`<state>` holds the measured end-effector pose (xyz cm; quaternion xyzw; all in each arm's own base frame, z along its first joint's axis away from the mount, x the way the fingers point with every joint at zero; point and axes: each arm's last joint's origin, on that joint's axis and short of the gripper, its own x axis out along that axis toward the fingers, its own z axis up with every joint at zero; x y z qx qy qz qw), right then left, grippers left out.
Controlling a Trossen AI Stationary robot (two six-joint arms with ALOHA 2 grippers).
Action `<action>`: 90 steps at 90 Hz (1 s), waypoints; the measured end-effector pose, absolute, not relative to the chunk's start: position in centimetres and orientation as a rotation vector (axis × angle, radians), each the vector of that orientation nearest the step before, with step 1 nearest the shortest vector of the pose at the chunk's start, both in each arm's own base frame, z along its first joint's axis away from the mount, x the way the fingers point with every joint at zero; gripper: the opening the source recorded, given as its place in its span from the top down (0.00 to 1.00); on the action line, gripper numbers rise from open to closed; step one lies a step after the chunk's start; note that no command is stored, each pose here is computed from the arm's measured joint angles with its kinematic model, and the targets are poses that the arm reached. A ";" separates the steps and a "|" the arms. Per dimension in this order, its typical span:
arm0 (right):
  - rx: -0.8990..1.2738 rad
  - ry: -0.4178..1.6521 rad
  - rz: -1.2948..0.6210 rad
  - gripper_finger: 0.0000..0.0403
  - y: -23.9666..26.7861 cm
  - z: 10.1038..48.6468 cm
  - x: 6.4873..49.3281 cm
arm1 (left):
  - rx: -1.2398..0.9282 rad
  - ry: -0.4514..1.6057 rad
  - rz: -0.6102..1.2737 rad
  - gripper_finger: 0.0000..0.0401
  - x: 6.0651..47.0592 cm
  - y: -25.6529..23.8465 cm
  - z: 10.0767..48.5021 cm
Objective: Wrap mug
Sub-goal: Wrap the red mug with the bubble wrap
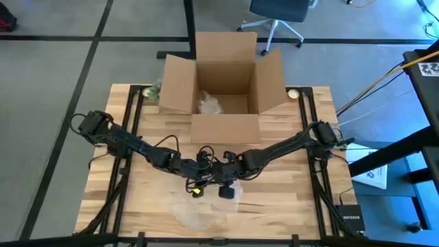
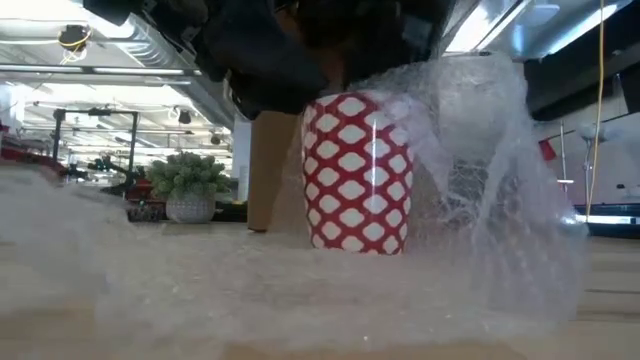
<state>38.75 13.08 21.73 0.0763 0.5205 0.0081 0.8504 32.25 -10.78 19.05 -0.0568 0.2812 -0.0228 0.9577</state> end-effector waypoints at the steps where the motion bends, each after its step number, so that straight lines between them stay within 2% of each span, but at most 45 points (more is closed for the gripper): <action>1: 0.160 1.093 0.020 1.00 13.2 22.1 38.7 | -0.115 0.571 -0.046 0.59 32.3 -10.8 19.0; 13: 0.150 1.086 0.034 1.00 13.9 25.6 37.4 | -0.115 0.570 -0.045 0.59 32.3 -10.8 19.1; 30: 0.146 1.087 0.053 1.00 15.6 25.7 36.6 | -0.111 0.568 -0.046 0.59 32.3 -10.8 19.1; 60: 0.099 1.157 -0.121 1.00 13.5 20.1 39.0 | -0.114 0.565 -0.044 0.59 32.3 -10.7 19.1; 79: 0.104 1.199 -0.106 1.00 12.8 17.2 40.5 | -0.111 0.565 -0.043 0.59 32.3 -10.8 19.1; 90: 0.102 1.193 -0.078 1.00 13.0 16.9 40.7 | -0.113 0.578 -0.044 0.59 32.2 -10.8 19.0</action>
